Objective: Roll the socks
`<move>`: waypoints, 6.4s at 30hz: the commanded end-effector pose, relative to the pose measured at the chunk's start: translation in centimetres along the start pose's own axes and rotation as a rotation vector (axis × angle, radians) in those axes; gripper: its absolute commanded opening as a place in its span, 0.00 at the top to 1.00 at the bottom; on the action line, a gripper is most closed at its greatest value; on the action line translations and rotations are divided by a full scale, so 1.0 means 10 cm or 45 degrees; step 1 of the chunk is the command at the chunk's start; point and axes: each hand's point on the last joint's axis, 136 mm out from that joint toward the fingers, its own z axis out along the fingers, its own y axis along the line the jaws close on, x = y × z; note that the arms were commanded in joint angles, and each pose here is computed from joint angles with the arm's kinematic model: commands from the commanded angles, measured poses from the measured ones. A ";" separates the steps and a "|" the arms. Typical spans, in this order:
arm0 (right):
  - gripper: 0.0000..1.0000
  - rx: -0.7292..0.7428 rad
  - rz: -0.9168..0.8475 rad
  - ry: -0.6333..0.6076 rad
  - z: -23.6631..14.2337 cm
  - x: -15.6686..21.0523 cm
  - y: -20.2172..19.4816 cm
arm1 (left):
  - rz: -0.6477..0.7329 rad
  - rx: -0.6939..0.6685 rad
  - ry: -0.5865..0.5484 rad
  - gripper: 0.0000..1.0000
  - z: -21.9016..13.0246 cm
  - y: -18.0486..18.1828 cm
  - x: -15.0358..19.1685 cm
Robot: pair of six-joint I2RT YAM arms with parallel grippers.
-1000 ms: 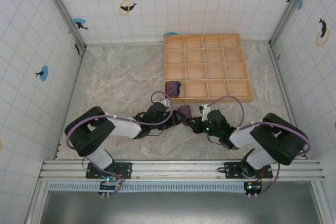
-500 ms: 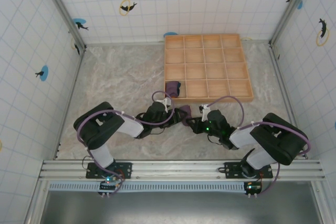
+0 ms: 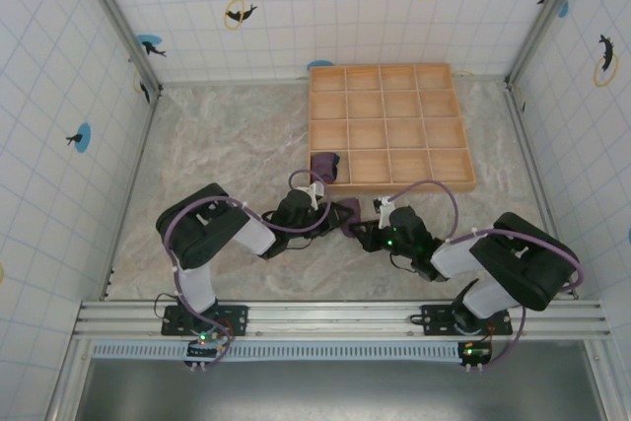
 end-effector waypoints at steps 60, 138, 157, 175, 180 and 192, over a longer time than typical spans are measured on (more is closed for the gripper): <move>0.06 0.011 0.272 0.051 -0.31 -0.42 -0.04 | 0.327 0.242 0.331 1.00 0.03 -0.72 0.00; 0.75 -0.664 0.222 -0.247 -0.75 -1.81 0.78 | 0.401 0.506 0.211 0.80 -0.53 -1.73 -0.82; 1.00 -0.396 0.203 -0.080 -0.27 -1.92 0.18 | 0.315 -0.061 -0.079 0.25 -0.96 -1.02 -1.37; 1.00 -0.122 0.207 0.069 0.44 -1.83 -0.59 | 0.275 -0.395 -0.106 0.23 -1.38 -0.38 -1.14; 0.99 0.027 0.192 0.123 0.49 -1.76 -0.81 | 0.268 -0.405 -0.102 0.23 -1.39 -0.34 -1.11; 1.00 0.078 0.252 0.274 0.66 -1.49 -0.81 | 0.268 -0.384 -0.098 0.24 -1.36 -0.36 -1.11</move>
